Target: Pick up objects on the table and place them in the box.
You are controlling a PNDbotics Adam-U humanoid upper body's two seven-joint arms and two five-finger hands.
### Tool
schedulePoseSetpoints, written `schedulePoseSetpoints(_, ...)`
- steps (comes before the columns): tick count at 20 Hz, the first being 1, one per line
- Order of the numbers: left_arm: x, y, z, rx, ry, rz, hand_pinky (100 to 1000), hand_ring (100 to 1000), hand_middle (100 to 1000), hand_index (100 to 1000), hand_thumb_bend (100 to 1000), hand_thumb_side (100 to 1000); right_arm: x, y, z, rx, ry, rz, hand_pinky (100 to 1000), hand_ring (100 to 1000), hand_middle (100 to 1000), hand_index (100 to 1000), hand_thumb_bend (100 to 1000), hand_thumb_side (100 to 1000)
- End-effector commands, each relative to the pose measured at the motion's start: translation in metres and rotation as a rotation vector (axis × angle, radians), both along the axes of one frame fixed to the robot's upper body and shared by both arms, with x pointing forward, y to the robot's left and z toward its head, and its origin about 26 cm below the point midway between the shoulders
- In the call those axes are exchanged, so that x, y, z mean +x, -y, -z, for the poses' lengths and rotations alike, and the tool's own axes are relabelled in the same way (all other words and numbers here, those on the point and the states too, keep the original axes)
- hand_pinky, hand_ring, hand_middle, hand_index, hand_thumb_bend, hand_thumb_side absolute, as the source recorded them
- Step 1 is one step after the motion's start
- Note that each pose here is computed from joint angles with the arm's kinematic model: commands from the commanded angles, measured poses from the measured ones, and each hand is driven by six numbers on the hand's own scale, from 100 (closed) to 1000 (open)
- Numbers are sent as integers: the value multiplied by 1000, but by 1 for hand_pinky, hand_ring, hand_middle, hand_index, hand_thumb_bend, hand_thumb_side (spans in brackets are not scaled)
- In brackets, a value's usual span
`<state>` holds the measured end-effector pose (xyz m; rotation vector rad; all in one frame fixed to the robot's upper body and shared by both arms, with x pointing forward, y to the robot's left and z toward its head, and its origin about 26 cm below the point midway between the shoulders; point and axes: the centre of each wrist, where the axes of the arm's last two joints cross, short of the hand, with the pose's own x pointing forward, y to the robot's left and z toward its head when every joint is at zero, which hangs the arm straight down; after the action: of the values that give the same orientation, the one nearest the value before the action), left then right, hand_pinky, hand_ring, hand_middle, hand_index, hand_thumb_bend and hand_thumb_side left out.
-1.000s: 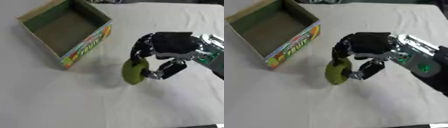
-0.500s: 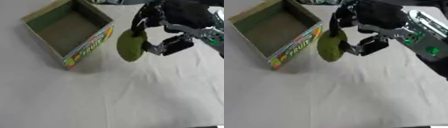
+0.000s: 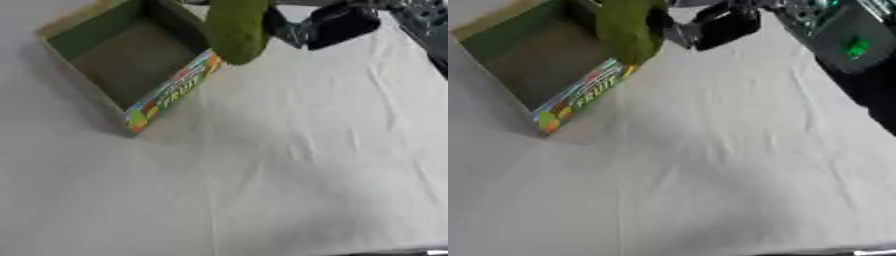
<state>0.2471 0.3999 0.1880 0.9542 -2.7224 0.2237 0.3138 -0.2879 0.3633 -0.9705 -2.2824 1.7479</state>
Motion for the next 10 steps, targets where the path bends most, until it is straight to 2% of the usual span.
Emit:
schedulePoseSetpoints(1,-1,-1,-13,43,22,9,609,588,592,797,100,585,15,5,-15,49,20,16,729,707,589,638,100,100)
schedulePoseSetpoints(6,2,1,-17,48,38,24,609,588,592,796,100,585,47,-3,-28,98,44,13,725,706,589,638,100,100)
schedulePoseSetpoints(10,3,2,-20,51,49,33,608,586,592,796,100,585,66,-5,-34,129,82,41,716,703,588,638,100,100)
